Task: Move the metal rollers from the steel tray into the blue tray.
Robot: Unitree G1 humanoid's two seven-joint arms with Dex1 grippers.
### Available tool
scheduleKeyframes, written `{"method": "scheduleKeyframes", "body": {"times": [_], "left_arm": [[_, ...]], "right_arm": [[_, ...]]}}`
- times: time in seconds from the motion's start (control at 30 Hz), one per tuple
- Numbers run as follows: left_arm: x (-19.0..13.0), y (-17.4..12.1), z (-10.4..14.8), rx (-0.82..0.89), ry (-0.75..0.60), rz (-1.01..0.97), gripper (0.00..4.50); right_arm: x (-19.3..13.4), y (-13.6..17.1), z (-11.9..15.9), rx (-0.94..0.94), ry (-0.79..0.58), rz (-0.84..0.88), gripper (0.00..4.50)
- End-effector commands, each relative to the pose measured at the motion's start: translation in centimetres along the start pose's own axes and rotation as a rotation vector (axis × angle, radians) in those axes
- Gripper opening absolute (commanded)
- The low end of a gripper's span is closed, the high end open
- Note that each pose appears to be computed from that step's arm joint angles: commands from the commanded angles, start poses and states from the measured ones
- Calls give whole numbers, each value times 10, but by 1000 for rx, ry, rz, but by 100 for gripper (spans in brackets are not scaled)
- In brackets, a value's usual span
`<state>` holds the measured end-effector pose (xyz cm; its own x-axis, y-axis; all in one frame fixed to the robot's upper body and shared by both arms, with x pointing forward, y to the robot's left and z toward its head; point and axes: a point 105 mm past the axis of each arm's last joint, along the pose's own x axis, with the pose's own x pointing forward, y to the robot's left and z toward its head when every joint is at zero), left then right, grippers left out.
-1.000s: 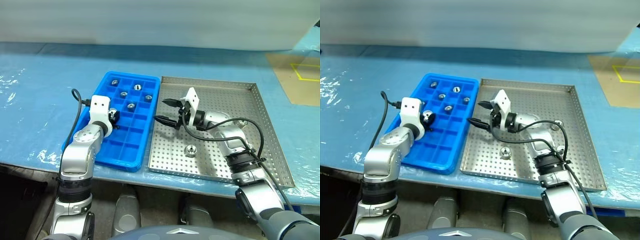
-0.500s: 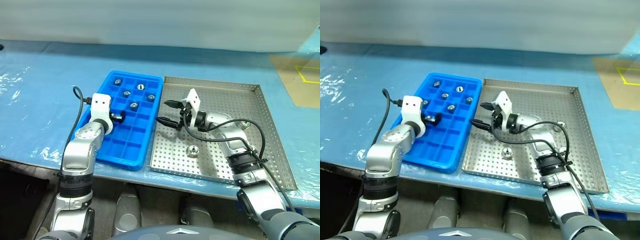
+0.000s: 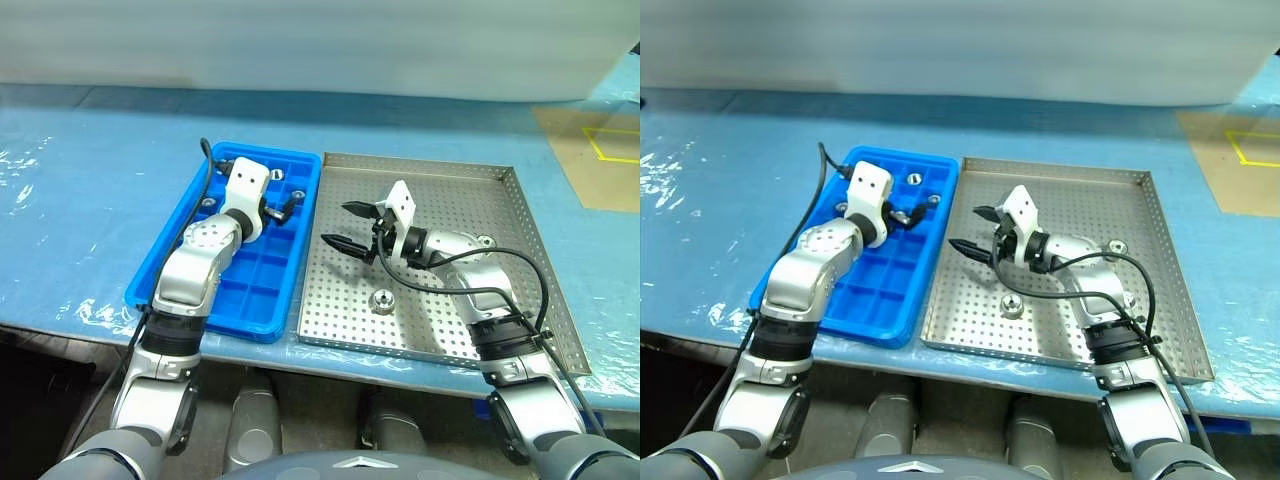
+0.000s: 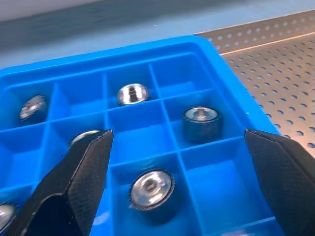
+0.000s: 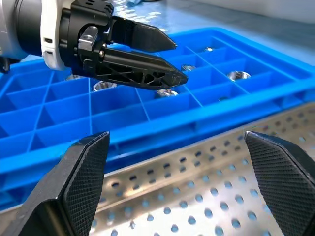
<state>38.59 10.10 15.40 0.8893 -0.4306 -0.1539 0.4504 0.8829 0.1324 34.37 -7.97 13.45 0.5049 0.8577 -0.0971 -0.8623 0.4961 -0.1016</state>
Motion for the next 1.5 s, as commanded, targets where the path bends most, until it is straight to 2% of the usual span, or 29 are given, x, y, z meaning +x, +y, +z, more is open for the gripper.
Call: {"method": "scheduleKeyframes", "body": {"times": [0.03,0.3,0.57,0.87,1.17,1.5], "left_arm": [[7,-14,19,65,-75,-106,448],[31,-34,21,105,-66,-270,448],[48,-69,29,172,-77,-481,448],[61,-102,25,243,-75,-664,448],[79,-108,15,264,-9,-662,448],[88,-109,-3,261,80,-602,448]], "right_arm": [[-14,-5,18,-36,-50,-54,450],[-38,-9,16,-34,-25,-153,450],[-66,-6,9,-13,6,-267,450],[-95,4,1,11,30,-406,450],[-111,13,-1,29,46,-480,450],[-115,15,0,28,56,-496,450]]}}
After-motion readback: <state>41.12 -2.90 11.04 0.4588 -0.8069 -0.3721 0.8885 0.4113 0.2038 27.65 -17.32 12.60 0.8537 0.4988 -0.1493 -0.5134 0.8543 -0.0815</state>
